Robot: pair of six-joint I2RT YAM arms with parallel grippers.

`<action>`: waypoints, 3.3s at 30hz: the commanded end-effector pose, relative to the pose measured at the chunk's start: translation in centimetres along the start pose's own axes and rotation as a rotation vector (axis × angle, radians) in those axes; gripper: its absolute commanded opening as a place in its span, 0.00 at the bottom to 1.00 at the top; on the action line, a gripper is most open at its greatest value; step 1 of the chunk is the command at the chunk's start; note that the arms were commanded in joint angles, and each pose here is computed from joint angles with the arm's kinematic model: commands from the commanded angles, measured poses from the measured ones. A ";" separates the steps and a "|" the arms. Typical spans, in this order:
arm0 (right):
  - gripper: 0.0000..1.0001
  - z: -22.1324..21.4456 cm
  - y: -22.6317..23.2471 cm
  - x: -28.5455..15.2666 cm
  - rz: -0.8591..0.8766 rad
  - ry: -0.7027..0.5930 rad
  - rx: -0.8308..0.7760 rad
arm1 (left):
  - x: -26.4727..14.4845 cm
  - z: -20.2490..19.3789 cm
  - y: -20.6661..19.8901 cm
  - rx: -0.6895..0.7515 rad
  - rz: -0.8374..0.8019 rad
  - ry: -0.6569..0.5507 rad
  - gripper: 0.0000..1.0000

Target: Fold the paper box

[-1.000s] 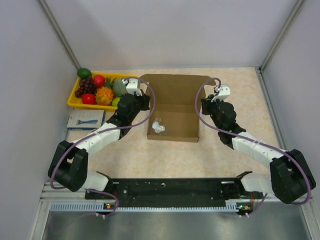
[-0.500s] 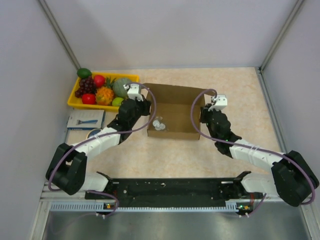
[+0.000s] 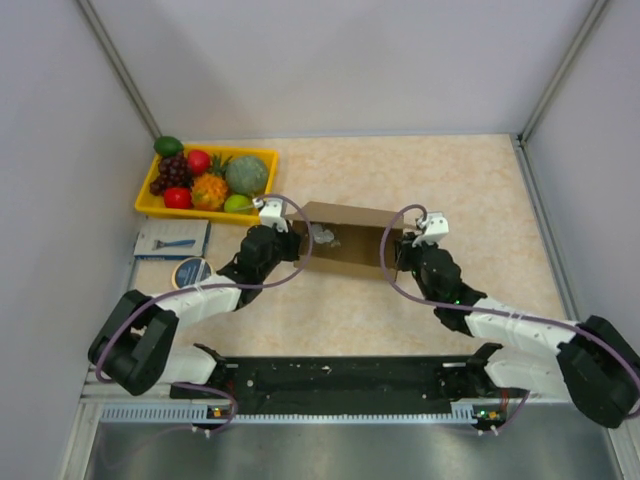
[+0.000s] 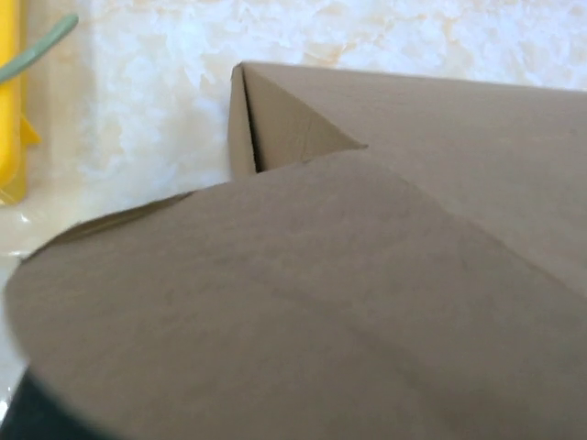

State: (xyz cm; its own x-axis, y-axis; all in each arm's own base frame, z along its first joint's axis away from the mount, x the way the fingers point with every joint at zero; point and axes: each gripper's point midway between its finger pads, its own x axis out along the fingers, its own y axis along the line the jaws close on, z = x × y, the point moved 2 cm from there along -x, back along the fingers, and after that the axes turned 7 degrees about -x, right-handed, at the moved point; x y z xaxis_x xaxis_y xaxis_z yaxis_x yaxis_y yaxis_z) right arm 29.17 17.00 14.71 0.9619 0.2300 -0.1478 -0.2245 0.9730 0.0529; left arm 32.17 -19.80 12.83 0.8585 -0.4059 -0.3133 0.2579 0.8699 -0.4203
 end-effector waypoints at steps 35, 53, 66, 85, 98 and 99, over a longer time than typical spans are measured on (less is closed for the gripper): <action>0.28 9.5 14.5 3.4 0.807 0.517 0.939 | -2.1 -4.0 0.8 -0.029 -0.013 0.094 0.24; 0.28 -0.6 15.0 4.0 0.819 0.605 0.902 | -21.5 -0.2 -8.4 -0.160 -0.566 0.273 0.59; 0.29 0.2 13.7 2.7 0.792 0.622 0.735 | -8.1 7.7 -7.0 -0.281 -0.406 0.321 0.21; 0.24 -3.6 7.9 -3.0 0.835 0.654 0.774 | -3.7 -6.2 0.3 -0.350 -0.253 0.598 0.18; 0.23 -3.2 4.9 -2.4 0.811 0.558 0.751 | -3.5 -3.4 -2.8 -0.352 -0.388 0.524 0.35; 0.23 -3.7 5.0 -2.5 0.824 0.556 0.758 | -3.0 -4.9 -2.0 -0.368 -0.363 0.556 0.35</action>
State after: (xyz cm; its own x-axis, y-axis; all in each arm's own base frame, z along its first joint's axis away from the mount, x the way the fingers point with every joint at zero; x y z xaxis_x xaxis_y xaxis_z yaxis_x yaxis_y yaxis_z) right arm 26.05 21.70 14.60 0.3713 0.9052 -0.2065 -0.4139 0.3605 0.8359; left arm 27.00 -21.08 14.20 0.4178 -0.8052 -0.4207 0.2795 0.5545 -0.7838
